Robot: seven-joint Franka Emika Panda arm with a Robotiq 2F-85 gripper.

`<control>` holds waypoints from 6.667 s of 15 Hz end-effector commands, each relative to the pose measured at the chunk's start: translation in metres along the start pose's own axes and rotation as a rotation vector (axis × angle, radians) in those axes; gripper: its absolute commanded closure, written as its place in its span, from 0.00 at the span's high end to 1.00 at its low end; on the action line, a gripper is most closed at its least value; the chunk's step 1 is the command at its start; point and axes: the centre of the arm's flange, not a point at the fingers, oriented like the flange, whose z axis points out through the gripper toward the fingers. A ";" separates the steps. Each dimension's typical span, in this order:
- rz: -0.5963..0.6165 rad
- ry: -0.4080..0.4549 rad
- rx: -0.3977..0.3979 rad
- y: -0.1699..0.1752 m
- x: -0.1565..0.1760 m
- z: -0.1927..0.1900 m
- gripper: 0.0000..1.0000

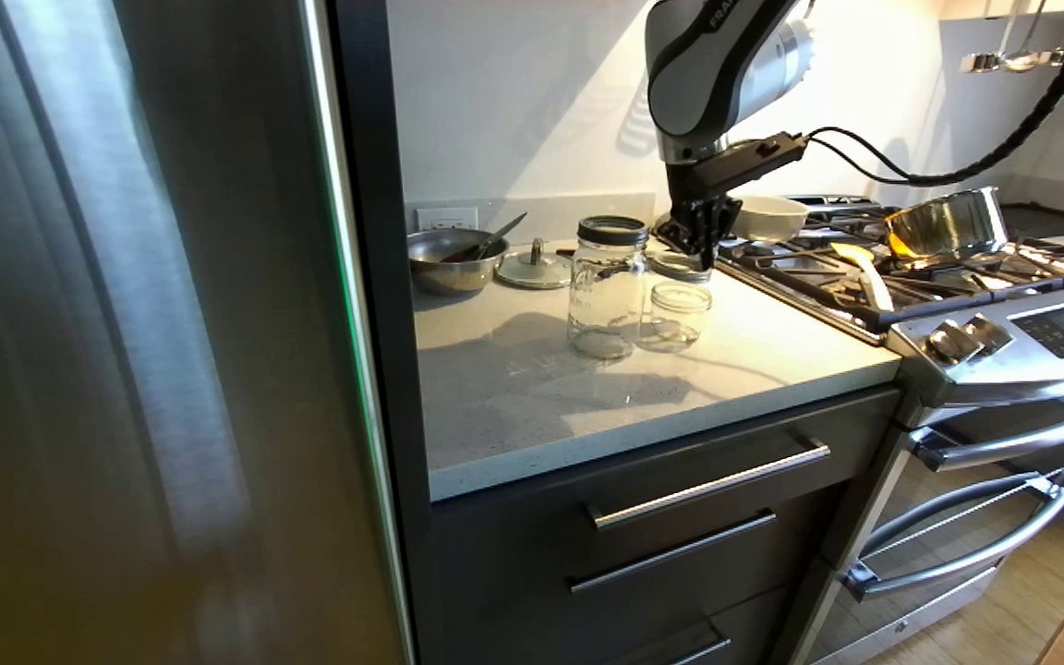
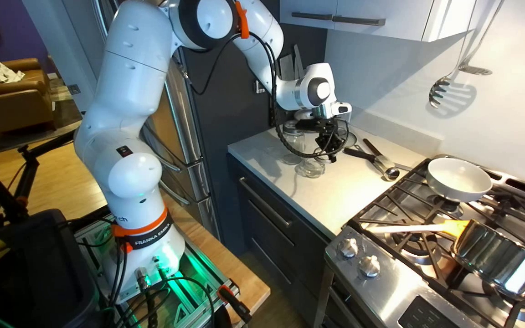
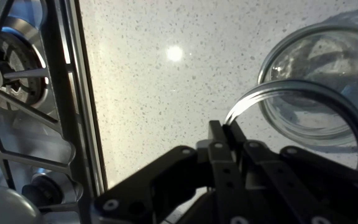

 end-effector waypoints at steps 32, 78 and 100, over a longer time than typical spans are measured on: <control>-0.246 0.087 -0.084 -0.027 -0.051 -0.006 0.02; -0.218 0.068 -0.144 -0.046 -0.042 0.007 0.02; -0.194 0.087 -0.154 -0.045 -0.042 0.013 0.02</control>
